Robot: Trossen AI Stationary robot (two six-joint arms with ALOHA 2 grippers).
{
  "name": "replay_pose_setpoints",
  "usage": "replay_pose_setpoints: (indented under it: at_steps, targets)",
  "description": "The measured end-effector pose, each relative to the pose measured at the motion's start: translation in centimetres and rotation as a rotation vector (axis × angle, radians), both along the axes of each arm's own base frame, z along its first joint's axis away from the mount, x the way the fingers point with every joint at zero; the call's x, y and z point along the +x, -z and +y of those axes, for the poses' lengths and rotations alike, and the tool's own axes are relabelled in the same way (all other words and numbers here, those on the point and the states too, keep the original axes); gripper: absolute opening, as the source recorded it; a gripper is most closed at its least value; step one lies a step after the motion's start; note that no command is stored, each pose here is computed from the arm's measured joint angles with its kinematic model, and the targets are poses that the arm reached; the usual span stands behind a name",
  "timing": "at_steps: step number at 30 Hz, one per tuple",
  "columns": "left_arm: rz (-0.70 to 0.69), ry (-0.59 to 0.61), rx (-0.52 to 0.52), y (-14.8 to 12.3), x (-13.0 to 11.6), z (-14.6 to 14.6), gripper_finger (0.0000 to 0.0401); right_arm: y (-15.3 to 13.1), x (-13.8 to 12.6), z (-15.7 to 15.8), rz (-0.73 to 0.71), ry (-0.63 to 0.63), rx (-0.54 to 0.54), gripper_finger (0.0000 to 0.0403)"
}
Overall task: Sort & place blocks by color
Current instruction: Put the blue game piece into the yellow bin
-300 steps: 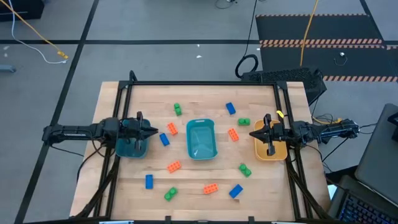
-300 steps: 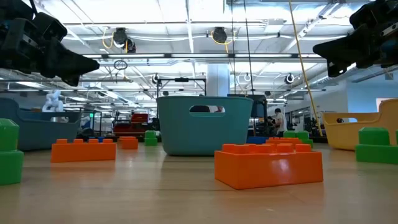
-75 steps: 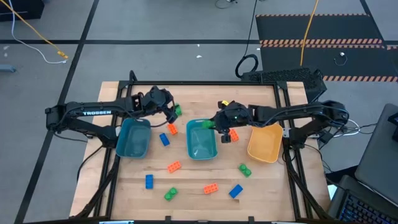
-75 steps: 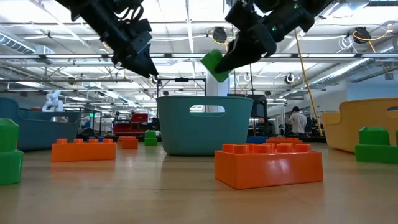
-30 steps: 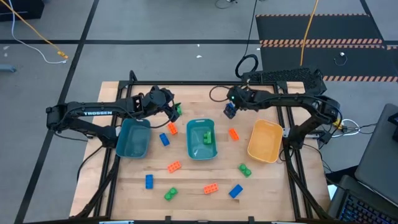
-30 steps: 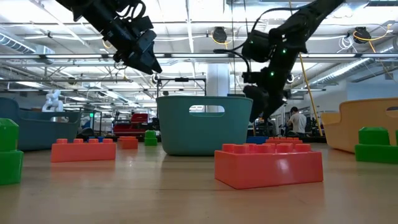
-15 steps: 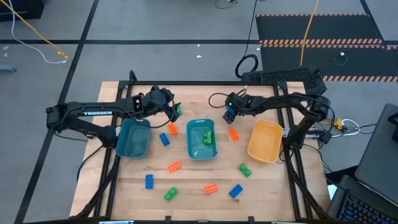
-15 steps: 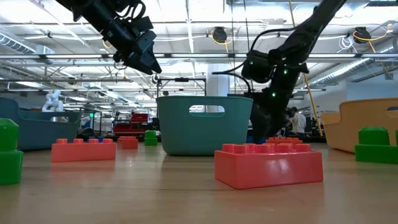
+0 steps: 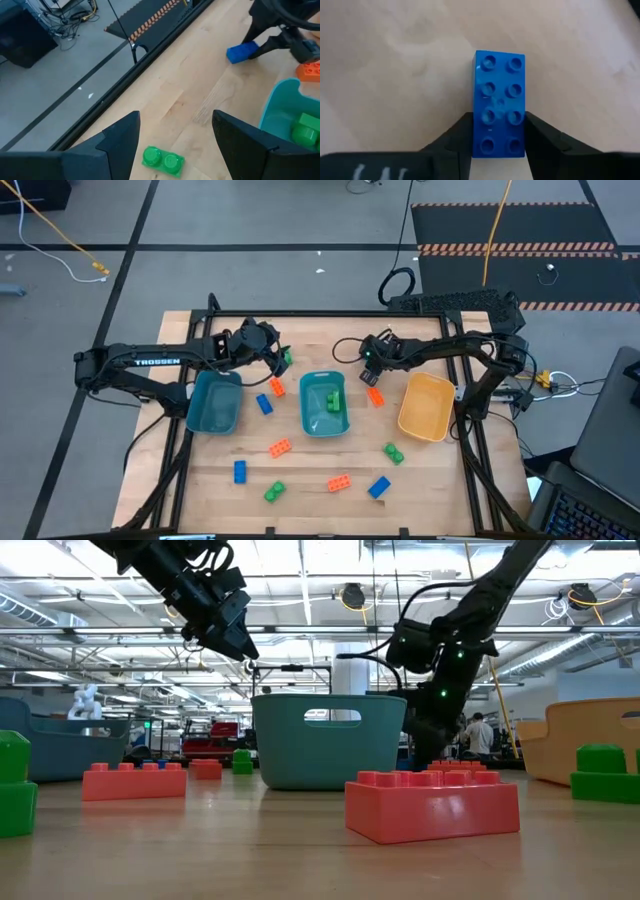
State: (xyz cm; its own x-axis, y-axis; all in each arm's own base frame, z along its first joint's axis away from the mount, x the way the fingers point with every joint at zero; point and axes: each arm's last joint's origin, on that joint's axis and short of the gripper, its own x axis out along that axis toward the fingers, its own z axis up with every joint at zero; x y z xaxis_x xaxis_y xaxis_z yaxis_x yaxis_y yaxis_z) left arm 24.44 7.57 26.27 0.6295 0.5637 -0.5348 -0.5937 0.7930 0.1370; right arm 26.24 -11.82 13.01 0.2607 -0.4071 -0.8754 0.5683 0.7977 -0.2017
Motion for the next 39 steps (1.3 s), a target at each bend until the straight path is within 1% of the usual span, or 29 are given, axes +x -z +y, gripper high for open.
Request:
replay_pose_setpoints:
  at_steps: [2,4,9,14,17,22,25,31,34,35,36,39]
  targets:
    - [0.001,0.000,0.000,0.0,0.0,0.0,0.0250,-0.6,-0.2,0.4,0.005,-0.033,0.013,0.0127]
    - [0.003,0.000,0.000,0.0,0.0,0.0,0.0251,-1.8,-0.7,0.8,-0.006,-0.043,0.007,0.0127]
    - [0.013,0.003,0.000,0.1,-0.1,0.0,0.0250,-5.9,-2.6,2.5,-0.066,-0.043,0.000,0.0127]
    - [0.016,0.003,-0.001,0.1,-0.1,0.0,0.0251,-9.9,-5.7,5.4,-0.150,-0.031,0.023,0.0127]
    - [0.017,0.003,-0.001,0.1,-0.1,0.0,0.0251,-11.4,-8.0,7.0,-0.184,0.032,0.075,0.0127]
    - [0.019,0.003,-0.002,0.1,-0.1,0.0,0.0250,-12.3,-11.7,9.0,-0.136,0.160,0.170,0.0127]
    - [0.016,0.000,-0.005,0.1,-0.1,0.0,0.0251,-12.2,-13.0,9.8,-0.076,0.213,0.201,0.0127]
    - [0.008,-0.003,-0.014,0.1,-0.1,-0.1,0.0251,-11.9,-13.3,10.7,-0.017,0.238,0.271,0.0127]
    - [0.004,0.000,-0.018,0.1,0.0,-0.3,0.0251,-11.8,-13.3,10.8,-0.016,0.255,0.276,0.0127]
    - [0.004,0.002,-0.019,0.1,0.0,-0.4,0.0251,-11.8,-13.3,10.9,-0.013,0.261,0.277,0.0134]
    - [0.004,0.007,-0.019,0.1,0.0,-0.5,0.0251,-11.8,-13.4,10.9,-0.009,0.269,0.278,0.0152]
    - [0.012,0.017,-0.023,0.2,0.1,-0.8,0.0250,-11.7,-13.7,10.9,0.010,0.289,0.281,0.0236]
